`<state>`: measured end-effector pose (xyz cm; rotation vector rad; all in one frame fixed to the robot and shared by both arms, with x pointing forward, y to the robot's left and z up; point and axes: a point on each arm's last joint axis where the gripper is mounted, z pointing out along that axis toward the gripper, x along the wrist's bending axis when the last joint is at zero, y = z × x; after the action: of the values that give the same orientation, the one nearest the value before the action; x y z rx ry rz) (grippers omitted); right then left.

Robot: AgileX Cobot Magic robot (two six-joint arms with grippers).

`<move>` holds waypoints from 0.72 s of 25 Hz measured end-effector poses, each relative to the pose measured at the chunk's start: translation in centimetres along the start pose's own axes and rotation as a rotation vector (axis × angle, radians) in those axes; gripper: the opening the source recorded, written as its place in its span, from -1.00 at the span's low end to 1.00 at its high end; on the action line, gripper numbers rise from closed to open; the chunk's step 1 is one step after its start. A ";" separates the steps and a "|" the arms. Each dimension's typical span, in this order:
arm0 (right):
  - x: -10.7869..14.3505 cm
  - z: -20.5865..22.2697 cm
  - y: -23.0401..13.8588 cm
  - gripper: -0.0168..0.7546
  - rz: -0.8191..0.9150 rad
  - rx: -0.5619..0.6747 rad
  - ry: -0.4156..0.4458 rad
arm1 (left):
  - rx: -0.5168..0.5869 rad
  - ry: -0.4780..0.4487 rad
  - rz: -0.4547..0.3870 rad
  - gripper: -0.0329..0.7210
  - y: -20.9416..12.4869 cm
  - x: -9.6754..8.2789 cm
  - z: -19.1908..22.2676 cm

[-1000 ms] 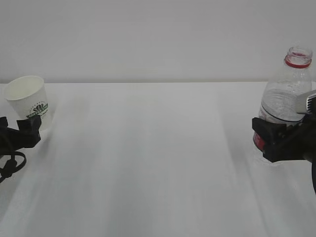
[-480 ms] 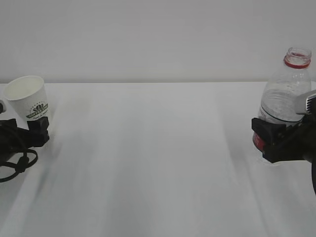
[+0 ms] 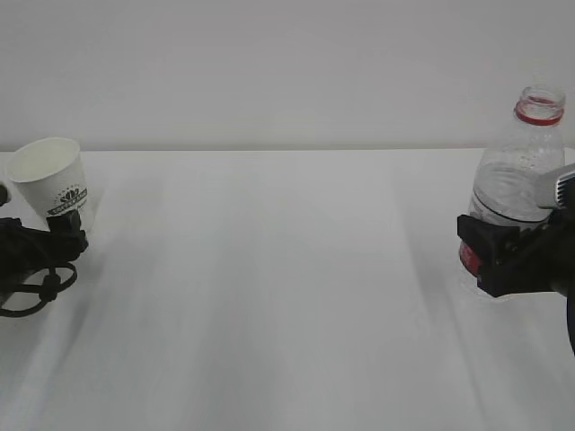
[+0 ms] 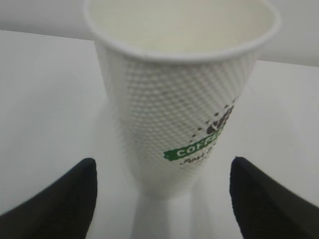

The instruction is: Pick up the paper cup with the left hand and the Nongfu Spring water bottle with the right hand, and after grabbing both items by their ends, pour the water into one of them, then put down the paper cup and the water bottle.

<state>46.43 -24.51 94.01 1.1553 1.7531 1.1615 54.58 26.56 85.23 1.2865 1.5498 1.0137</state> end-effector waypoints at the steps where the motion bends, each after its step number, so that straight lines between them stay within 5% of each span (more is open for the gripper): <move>1: 0.0 0.0 0.0 0.33 -0.001 0.000 0.001 | 0.000 0.000 0.000 0.70 -0.1 0.0 0.2; 18: 0.0 0.0 0.0 0.33 -0.001 0.000 0.001 | -0.045 0.002 -0.015 0.70 0.0 -0.6 2.9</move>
<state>46.43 -24.50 94.01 1.1535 1.7546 1.1616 57.43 26.12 84.39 1.2420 1.5279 1.0353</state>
